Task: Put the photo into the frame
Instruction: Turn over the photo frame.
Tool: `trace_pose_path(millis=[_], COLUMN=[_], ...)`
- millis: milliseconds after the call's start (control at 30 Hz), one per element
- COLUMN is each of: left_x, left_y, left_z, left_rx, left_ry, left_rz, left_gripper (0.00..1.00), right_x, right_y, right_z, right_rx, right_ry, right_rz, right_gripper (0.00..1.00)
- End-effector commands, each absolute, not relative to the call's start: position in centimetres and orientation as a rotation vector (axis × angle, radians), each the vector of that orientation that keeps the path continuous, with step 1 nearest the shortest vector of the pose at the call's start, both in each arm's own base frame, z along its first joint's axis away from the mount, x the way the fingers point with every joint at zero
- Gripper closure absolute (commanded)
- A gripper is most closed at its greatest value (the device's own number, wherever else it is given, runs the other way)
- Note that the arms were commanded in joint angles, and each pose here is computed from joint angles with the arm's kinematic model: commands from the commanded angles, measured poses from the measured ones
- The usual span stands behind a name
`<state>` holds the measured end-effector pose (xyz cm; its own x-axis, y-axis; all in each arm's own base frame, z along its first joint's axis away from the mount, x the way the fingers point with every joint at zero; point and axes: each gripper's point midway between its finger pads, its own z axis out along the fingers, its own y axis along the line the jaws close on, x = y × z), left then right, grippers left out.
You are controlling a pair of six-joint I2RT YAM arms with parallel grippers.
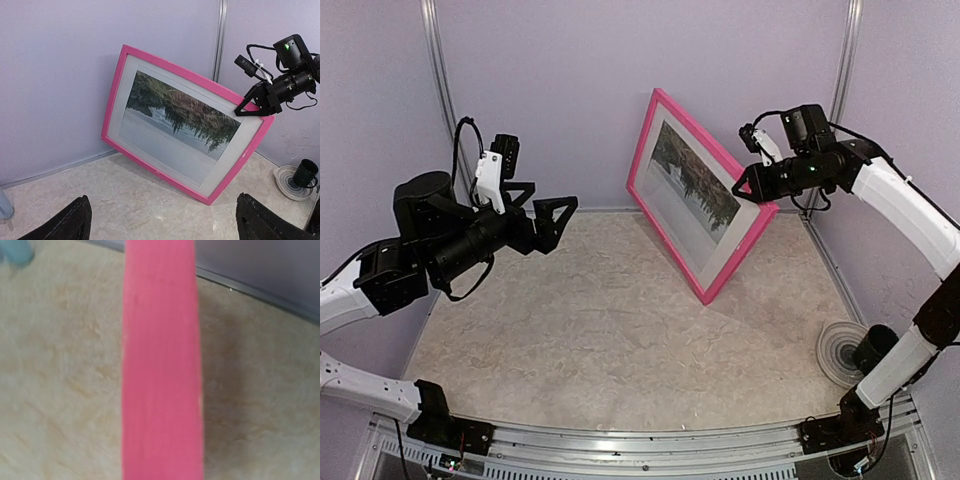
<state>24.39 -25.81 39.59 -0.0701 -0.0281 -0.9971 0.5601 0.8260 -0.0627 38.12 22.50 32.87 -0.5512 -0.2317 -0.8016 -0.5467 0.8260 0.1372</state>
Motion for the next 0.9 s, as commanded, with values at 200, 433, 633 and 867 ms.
trace_pose_path(millis=[200, 433, 633, 867], left_x=[24.1, 24.0, 23.8, 22.6], left_y=[-27.1, -28.3, -29.8, -31.1], left_z=[37.8, 35.4, 33.3, 28.9], left_rx=[0.416, 0.363, 0.252, -0.012], left_ry=[1.594, 1.665, 1.717, 1.819], left_rz=[-0.586, -0.648, -0.758, -0.946], left_gripper=[0.01, 0.01, 0.01, 0.01], right_x=[36.5, 34.6, 33.6, 32.6], right_y=[20.9, 19.5, 17.4, 14.6], right_z=[43.1, 39.2, 35.6, 30.7], right_rx=[-0.263, -0.026, 0.152, 0.371], right_ry=[1.771, 1.788, 1.798, 1.799], right_rz=[0.843, 0.993, 0.990, 0.959], right_gripper=[1.00, 1.00, 1.00, 1.00])
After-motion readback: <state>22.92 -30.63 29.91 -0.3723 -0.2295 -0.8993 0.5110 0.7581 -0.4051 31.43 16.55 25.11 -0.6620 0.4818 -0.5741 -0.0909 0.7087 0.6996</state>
